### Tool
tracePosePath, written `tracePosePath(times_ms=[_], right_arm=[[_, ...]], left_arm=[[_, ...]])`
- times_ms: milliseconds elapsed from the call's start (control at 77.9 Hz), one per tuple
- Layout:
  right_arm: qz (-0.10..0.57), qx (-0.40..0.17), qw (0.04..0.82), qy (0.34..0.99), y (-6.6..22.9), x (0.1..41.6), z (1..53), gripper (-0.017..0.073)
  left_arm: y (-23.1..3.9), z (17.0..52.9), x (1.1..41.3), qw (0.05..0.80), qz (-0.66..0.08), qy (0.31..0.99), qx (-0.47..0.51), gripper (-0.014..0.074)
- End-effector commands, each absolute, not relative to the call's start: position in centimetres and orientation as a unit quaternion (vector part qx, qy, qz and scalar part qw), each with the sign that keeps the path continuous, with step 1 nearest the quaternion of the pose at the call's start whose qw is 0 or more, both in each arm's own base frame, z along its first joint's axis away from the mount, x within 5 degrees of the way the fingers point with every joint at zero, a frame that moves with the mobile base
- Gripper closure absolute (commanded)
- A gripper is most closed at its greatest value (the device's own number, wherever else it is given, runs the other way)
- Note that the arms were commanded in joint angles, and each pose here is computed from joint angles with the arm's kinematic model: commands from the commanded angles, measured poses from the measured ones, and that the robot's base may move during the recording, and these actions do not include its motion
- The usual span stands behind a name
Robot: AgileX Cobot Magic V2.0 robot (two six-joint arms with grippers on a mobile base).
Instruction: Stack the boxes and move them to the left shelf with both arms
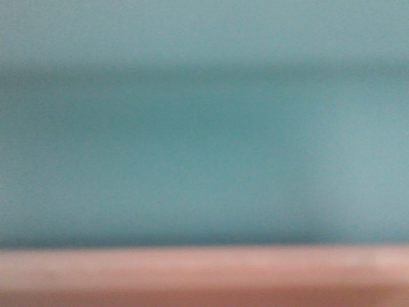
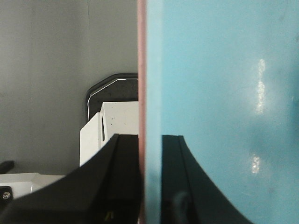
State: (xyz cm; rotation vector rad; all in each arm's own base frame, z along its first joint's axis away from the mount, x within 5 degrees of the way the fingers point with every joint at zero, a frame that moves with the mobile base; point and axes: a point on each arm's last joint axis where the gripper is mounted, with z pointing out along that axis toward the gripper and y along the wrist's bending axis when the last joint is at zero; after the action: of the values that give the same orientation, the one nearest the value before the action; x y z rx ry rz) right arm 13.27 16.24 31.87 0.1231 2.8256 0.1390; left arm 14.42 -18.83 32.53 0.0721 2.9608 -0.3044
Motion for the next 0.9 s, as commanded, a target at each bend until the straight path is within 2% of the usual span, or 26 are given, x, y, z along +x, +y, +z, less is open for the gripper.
tracePosePath(times_ms=[0,886], right_arm=[[0.052,0.044,0.187,0.980,15.50,13.35,33.42,0.0503],[0.052,0.044,0.187,0.980,15.50,13.35,33.42,0.0503]], left_arm=[[-18.39,33.99,13.45,0.069,-0.111,0.991,0.023,0.0587],[-18.44,34.01,13.48,0.071,-0.114,0.991,0.023,0.0587]])
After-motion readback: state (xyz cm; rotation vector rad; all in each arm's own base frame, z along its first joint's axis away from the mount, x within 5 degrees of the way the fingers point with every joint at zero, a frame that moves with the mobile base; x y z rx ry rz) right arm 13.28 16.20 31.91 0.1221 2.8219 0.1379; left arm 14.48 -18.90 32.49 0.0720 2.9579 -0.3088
